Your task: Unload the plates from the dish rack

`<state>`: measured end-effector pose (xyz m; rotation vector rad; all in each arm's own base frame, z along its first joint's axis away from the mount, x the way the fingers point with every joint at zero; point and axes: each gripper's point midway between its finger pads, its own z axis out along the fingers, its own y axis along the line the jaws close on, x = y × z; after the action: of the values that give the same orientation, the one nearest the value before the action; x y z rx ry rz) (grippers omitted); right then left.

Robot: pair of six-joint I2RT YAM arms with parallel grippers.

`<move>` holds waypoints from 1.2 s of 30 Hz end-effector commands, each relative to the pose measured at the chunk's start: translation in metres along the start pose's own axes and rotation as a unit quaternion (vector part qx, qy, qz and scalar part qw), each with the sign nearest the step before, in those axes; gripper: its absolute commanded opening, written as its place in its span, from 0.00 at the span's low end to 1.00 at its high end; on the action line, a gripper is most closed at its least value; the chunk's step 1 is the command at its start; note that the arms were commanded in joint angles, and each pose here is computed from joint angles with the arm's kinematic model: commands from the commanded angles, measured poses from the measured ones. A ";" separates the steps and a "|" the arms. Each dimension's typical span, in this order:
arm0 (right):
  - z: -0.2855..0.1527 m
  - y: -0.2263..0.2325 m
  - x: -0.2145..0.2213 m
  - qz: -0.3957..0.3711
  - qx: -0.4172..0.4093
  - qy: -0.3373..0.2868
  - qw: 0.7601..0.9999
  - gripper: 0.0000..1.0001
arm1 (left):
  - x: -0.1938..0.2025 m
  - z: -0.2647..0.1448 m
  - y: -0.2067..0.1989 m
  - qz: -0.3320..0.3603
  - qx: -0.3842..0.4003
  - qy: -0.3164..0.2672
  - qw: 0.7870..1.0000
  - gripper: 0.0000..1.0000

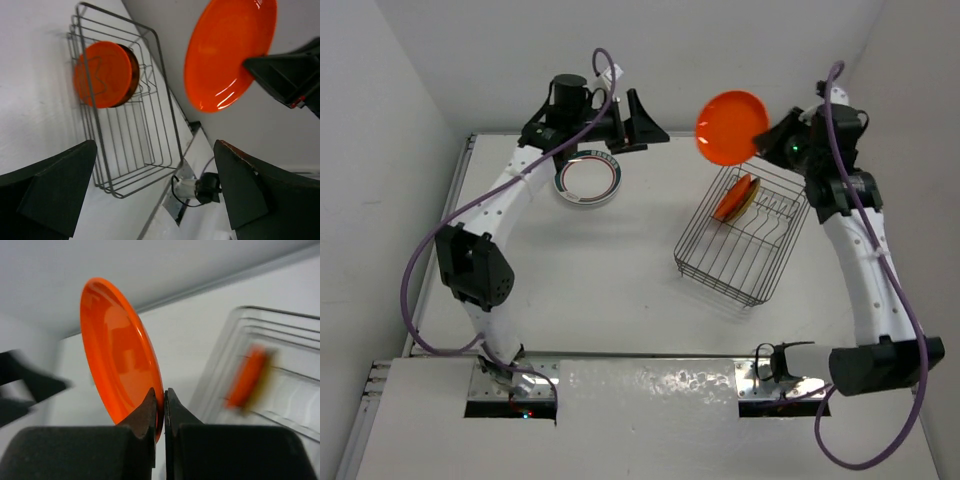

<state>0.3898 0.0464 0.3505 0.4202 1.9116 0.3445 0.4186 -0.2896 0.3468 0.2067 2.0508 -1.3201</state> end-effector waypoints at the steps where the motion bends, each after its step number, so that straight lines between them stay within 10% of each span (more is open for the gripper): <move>1: 0.010 0.114 0.035 0.052 -0.321 0.070 0.943 0.00 | -0.015 0.007 -0.024 0.011 0.064 -0.010 0.998 0.99; 7: 0.002 0.155 0.047 0.101 -0.406 0.077 0.905 0.00 | 0.001 0.017 0.014 -0.005 0.007 0.015 1.000 0.80; 9: 0.005 0.161 0.056 0.102 -0.410 0.091 0.902 0.00 | 0.005 0.018 0.017 -0.008 0.008 0.017 1.000 0.50; 10: 0.007 0.161 0.059 0.105 -0.405 0.095 0.903 0.00 | 0.008 0.018 0.024 -0.011 -0.002 0.017 1.000 0.08; 11: 0.013 0.157 0.064 0.107 -0.392 0.097 0.908 0.00 | 0.011 0.018 0.033 -0.018 -0.025 0.018 0.999 0.00; 13: 0.026 0.137 0.083 0.105 -0.337 0.124 0.927 0.04 | 0.017 0.014 0.062 -0.027 -0.094 0.015 0.995 0.00; 14: 0.036 0.125 0.083 0.102 -0.295 0.116 0.943 0.23 | 0.022 0.010 0.075 -0.034 -0.124 0.015 0.992 0.00; 15: 0.040 0.100 0.103 0.085 -0.223 0.162 0.958 0.81 | 0.034 0.001 0.104 -0.053 -0.185 0.017 0.981 0.00; 16: 0.045 0.074 0.123 0.074 -0.157 0.187 0.967 0.97 | 0.044 -0.005 0.121 -0.064 -0.217 0.022 0.974 0.00; 21: 0.031 -0.038 0.104 -0.038 0.157 0.173 0.972 0.99 | 0.135 -0.037 0.181 -0.095 -0.300 0.095 0.944 0.00; 27: 0.046 -0.084 0.087 -0.092 0.246 0.185 0.947 0.96 | 0.202 -0.050 0.212 -0.123 -0.313 0.130 0.933 0.00; 29: 0.054 -0.094 0.090 -0.083 0.254 0.193 0.944 0.90 | 0.215 -0.053 0.220 -0.131 -0.321 0.142 0.927 0.05; 32: 0.076 -0.100 0.101 -0.064 0.241 0.207 0.946 0.74 | 0.220 -0.064 0.228 -0.131 -0.356 0.145 0.914 0.59; 33: 0.084 -0.099 0.101 -0.058 0.234 0.203 0.949 0.71 | 0.221 -0.072 0.228 -0.131 -0.373 0.146 0.907 0.99; 36: 0.102 -0.099 0.109 -0.053 0.229 0.213 0.948 0.61 | 0.209 -0.093 0.229 -0.111 -0.425 0.135 0.888 1.00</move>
<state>0.4201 0.0055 0.1779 0.6025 2.4609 -0.1367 0.3223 -0.1709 0.0501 -0.2550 2.8024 -0.5751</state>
